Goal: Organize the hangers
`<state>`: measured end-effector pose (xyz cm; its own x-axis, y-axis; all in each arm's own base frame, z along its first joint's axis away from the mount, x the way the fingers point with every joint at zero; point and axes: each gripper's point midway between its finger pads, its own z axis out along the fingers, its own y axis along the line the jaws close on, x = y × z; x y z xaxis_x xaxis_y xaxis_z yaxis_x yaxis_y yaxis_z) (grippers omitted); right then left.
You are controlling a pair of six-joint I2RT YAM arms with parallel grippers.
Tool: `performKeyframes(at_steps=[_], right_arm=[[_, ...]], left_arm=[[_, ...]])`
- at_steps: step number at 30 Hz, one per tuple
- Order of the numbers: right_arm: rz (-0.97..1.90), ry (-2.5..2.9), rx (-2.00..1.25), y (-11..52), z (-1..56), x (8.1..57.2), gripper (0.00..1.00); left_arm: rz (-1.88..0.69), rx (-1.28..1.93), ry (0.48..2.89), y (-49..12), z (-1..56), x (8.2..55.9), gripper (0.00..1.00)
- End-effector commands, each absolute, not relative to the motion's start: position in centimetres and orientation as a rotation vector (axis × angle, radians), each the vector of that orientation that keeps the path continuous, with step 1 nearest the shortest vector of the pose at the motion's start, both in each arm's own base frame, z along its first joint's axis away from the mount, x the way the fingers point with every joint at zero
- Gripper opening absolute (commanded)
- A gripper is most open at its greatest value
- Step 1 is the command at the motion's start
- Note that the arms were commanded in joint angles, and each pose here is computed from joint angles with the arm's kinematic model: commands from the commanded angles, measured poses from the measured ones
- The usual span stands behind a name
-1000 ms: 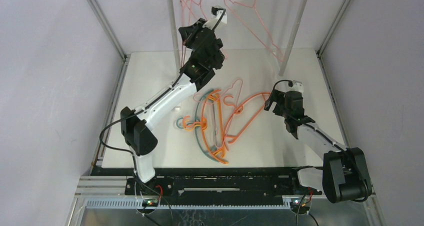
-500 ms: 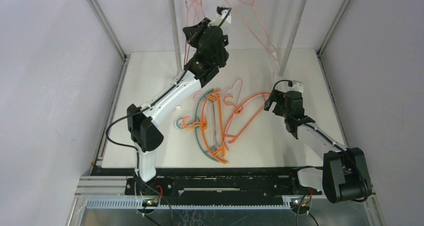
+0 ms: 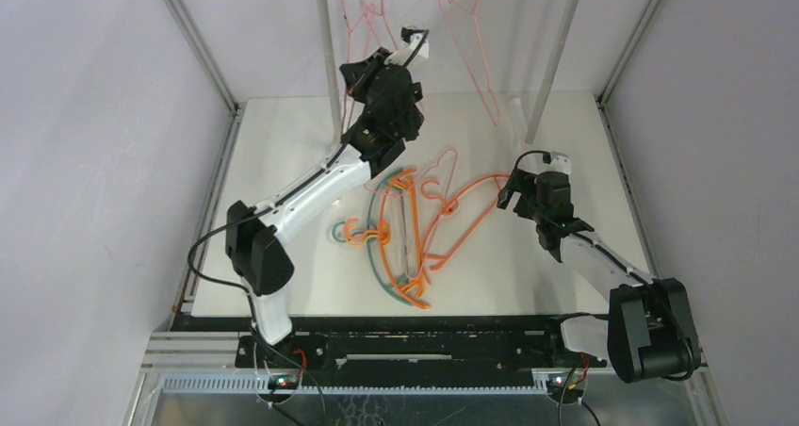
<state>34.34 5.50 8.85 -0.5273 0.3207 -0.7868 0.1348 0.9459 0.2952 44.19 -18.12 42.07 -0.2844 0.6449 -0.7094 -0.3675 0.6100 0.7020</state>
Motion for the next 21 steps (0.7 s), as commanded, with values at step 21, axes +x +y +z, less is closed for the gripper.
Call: performKeyframes(at_steps=[21], right_arm=[[0.282, 2.035, 0.329, 5.7, 12.0, 36.1, 0.97]], left_arm=[[0.907, -0.021, 1.581, -8.6, 45.3, 31.4, 0.00]])
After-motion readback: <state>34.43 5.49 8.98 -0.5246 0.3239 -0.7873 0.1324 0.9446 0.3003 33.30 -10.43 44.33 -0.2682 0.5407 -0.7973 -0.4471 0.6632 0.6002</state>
